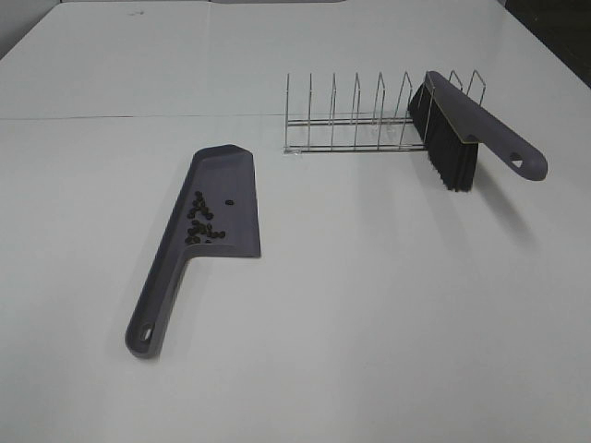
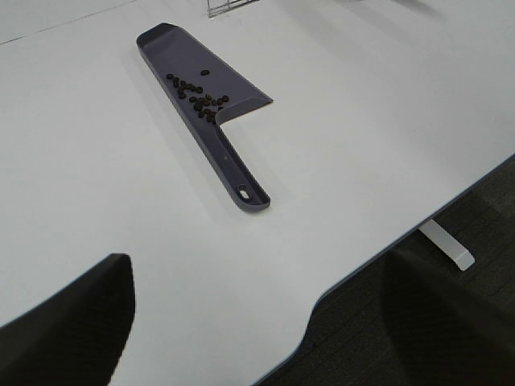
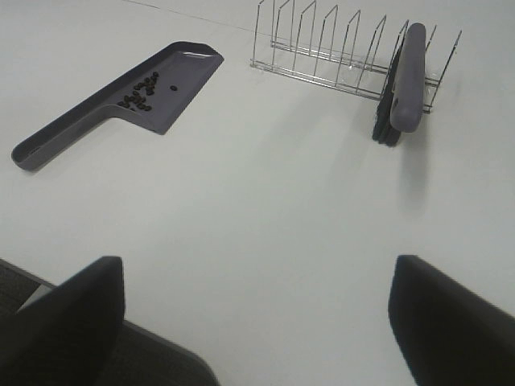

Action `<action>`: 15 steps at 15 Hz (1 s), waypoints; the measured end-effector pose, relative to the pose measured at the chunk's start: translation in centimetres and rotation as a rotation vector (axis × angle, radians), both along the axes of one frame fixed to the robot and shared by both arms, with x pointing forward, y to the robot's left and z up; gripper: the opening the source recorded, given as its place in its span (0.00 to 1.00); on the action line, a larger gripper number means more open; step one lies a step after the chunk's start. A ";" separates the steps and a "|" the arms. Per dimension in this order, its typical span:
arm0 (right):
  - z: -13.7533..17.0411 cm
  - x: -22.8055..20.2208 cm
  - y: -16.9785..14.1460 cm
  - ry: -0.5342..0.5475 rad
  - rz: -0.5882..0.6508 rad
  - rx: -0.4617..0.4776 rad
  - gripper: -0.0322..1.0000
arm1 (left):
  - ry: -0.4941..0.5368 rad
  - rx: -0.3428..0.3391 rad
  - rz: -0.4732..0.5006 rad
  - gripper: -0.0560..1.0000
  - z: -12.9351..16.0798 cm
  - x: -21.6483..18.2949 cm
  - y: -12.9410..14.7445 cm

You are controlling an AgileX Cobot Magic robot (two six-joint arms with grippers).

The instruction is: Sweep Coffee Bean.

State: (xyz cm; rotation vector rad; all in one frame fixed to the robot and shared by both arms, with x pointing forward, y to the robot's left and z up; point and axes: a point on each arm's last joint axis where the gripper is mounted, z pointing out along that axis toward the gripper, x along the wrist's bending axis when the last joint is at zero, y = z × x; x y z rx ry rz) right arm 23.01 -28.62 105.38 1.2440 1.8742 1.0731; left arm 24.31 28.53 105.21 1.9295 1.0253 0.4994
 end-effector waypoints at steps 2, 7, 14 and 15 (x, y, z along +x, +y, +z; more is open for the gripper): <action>0.0 0.0 0.0 0.000 0.000 0.000 0.77 | -0.001 0.001 -0.001 0.77 0.0 0.0 0.0; 0.0 0.1 0.0 -0.002 -0.047 0.000 0.77 | -0.025 -0.009 0.204 0.77 0.0 -0.1 0.2; 0.0 0.0 0.1 -0.015 -0.127 0.002 0.77 | -0.105 -0.026 0.474 0.77 0.0 -1.0 0.4; 0.0 0.0 0.1 -0.015 -0.127 0.002 0.77 | -0.105 -0.026 0.474 0.77 0.0 -1.0 0.4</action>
